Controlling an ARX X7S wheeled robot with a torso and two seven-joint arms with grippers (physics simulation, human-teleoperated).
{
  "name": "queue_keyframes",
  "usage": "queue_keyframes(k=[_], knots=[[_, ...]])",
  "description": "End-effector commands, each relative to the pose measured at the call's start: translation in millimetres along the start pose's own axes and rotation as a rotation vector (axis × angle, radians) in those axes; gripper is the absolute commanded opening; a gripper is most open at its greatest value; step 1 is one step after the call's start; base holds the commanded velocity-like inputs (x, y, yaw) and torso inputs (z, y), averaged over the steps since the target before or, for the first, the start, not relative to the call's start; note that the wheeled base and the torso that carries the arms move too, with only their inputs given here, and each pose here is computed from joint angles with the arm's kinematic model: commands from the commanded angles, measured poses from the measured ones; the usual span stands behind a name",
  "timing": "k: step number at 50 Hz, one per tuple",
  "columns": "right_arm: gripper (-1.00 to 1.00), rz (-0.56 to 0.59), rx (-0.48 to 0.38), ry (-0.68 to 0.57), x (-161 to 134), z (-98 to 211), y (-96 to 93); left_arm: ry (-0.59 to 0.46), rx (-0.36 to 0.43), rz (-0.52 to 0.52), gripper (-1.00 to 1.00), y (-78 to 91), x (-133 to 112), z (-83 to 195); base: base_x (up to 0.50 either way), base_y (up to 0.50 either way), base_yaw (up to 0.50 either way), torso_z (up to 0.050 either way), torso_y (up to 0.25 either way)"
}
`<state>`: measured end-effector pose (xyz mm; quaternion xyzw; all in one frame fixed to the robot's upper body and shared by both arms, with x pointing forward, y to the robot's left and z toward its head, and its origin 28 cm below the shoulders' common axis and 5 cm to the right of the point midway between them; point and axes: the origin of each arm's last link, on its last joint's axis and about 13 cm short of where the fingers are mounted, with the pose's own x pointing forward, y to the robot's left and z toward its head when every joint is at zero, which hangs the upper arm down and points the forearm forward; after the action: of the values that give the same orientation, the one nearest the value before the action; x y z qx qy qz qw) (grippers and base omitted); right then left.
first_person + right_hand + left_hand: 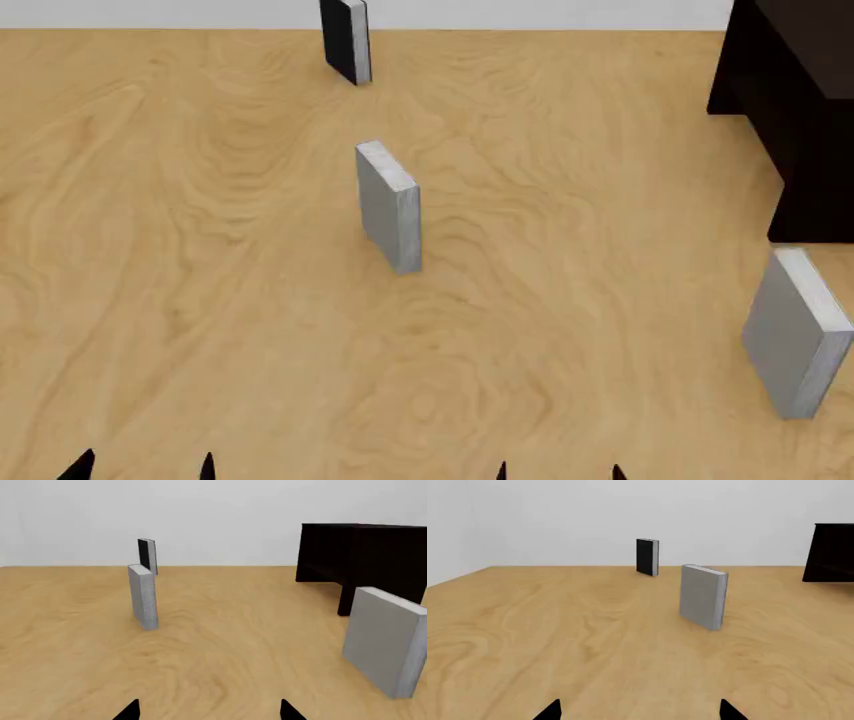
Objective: Pick up the book on the right and place it on the cabinet shelf.
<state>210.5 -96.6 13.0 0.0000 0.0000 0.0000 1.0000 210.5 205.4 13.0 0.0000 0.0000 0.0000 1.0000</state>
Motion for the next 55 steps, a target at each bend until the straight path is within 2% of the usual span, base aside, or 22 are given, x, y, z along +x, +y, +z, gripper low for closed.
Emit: queue_keyframes(k=[1,2,4,6,7,8,9,10,11,12,15,17,20,22,25,36,42,45,46,49,51,55], knots=[[1.0,-0.013,0.0,0.0,0.0,0.0,-2.3,0.0,0.0,0.0,1.0,0.1,0.0,0.0,0.0,0.0,0.0,0.0,0.0],[1.0,-0.013,-0.004,0.008,0.5,0.8,0.8,-0.018,-0.009,-0.004,1.0,-0.1,0.0,0.4,0.0,0.0,0.0,0.0,0.0],[1.0,-0.009,0.0,0.014,0.4,1.7,1.8,-0.053,0.045,0.027,1.0,-0.1,0.4,-0.1,0.0,0.0,0.0,0.0,0.0],[1.0,-0.022,-0.017,0.013,0.8,3.5,1.9,-0.064,0.035,0.065,1.0,0.0,2.5,-0.2,0.0,0.0,0.0,0.0,0.0],[1.0,-0.029,-0.036,0.011,1.0,4.1,1.6,-0.054,0.037,0.05,1.0,0.4,2.9,-1.0,0.0,0.0,0.0,0.0,0.0],[1.0,-0.033,-0.077,0.01,0.9,4.5,1.4,-0.022,0.076,0.058,1.0,1.4,2.9,-2.1,0.0,0.0,0.0,0.0,0.0],[1.0,-0.026,-0.087,0.01,0.7,4.6,1.4,-0.003,0.024,0.004,1.0,1.4,1.8,-0.3,0.0,0.0,0.0,0.0,0.0],[1.0,-0.028,-0.081,0.021,0.5,4.8,1.5,0.006,-0.032,0.001,1.0,2.9,1.7,1.4,0.0,0.0,0.0,0.0,0.0],[1.0,-0.031,-0.06,0.027,0.7,5.7,1.0,0.014,-0.031,0.0,1.0,3.8,1.4,4.2,0.0,0.0,0.0,0.0,0.0],[1.0,-0.029,-0.058,0.026,0.6,7.3,0.5,-0.027,-0.015,-0.015,1.0,4.4,0.4,6.6,0.0,0.0,0.0,0.032,0.0],[1.0,-0.031,-0.069,0.02,0.7,13.7,-0.1,-0.017,-0.024,0.016,1.0,5.9,2.5,12.2,0.0,0.0,0.0,0.05,0.0],[1.0,-0.045,-0.067,0.015,2.1,17.4,-1.5,-0.034,0.024,0.056,1.0,6.1,4.4,15.0,0.0,0.0,0.0,0.05,0.0],[1.0,-0.038,-0.048,0.02,3.2,23.9,-2.4,-0.027,0.002,0.025,1.0,5.1,3.9,23.0,0.0,0.0,0.0,0.05,0.0],[1.0,-0.037,-0.051,0.018,4.0,28.5,-2.5,-0.034,0.016,0.037,1.0,4.6,5.3,27.3,0.0,0.0,0.0,0.05,0.0],[1.0,-0.032,-0.049,0.01,5.6,37.6,-2.7,-0.013,-0.032,0.013,1.0,4.5,7.6,36.6,0.0,0.0,0.0,0.05,0.0],[1.0,-0.026,-0.077,-0.009,15.6,69.6,-6.9,-0.04,0.009,0.009,1.0,-0.2,22.7,66.7,0.0,0.0,0.0,0.05,0.0],[1.0,-0.026,-0.093,-0.015,22.0,81.6,-8.5,-0.048,0.006,-0.004,1.0,-2.0,26.1,86.1,0.0,0.0,0.0,0.05,0.0],[1.0,-0.036,-0.109,-0.03,26.8,88.4,-9.1,-0.086,0.034,0.002,1.0,-4.2,28.1,94.9,0.0,0.0,0.0,0.05,0.0],[1.0,-0.035,-0.104,-0.033,27.5,90.7,-9.2,-0.087,0.049,0.006,1.0,-5.0,28.7,89.0,0.0,0.0,0.0,0.05,0.0],[1.0,-0.035,-0.109,-0.039,29.1,97.0,-9.4,-0.087,0.047,0.002,1.0,-5.7,30.2,101.5,0.0,0.0,0.0,0.05,0.0],[1.0,-0.033,-0.109,-0.042,30.5,101.1,-9.8,-0.093,0.048,0.004,1.0,-5.5,31.4,93.0,0.0,0.0,0.0,0.05,0.0],[1.0,-0.025,-0.099,-0.042,34.4,110.4,-10.9,-0.09,0.029,0.002,1.0,-5.4,35.5,110.9,0.0,0.0,0.0,0.05,0.0]])
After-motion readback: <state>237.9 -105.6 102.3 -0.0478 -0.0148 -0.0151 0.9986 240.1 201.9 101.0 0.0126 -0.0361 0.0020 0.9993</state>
